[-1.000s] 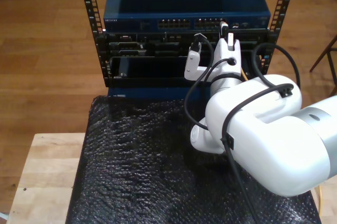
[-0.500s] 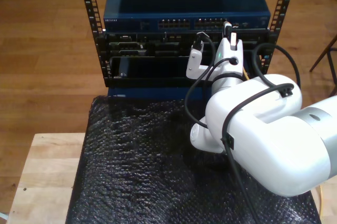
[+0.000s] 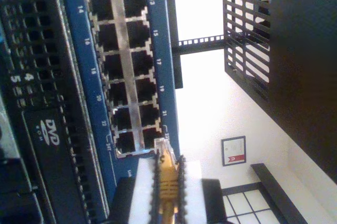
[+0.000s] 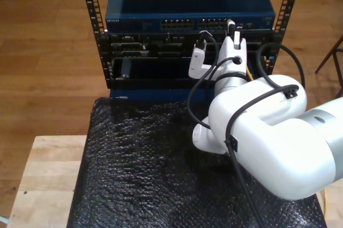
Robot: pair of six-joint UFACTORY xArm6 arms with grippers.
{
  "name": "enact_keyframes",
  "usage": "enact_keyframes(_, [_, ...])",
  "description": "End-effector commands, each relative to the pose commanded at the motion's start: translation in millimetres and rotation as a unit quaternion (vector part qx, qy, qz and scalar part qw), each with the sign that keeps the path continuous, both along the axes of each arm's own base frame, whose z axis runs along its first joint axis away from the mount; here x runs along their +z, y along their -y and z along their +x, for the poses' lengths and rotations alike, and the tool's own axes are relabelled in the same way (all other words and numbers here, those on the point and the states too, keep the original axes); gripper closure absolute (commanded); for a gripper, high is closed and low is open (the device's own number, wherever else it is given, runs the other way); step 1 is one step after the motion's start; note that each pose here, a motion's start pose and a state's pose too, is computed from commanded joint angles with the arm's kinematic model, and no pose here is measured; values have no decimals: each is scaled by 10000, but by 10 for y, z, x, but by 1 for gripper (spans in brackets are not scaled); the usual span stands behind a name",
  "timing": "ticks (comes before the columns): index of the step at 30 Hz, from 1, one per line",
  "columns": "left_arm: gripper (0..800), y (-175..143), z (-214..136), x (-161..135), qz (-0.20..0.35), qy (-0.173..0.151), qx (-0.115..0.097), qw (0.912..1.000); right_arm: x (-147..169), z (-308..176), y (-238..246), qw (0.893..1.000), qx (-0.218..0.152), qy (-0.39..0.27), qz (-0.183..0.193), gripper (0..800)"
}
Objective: Grab the cable and plug it in
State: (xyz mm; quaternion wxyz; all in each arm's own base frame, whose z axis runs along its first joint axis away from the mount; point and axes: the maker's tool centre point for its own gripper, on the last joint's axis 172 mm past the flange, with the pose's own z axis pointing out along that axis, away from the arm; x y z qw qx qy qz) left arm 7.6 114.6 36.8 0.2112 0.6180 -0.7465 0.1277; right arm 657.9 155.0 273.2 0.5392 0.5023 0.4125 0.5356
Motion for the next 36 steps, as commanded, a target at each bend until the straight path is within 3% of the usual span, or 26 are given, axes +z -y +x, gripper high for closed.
enact_keyframes(36, [0, 0, 0, 0, 0, 0, 0, 10000, -14, 41, -24, 10000, 8, 37, 21, 800])
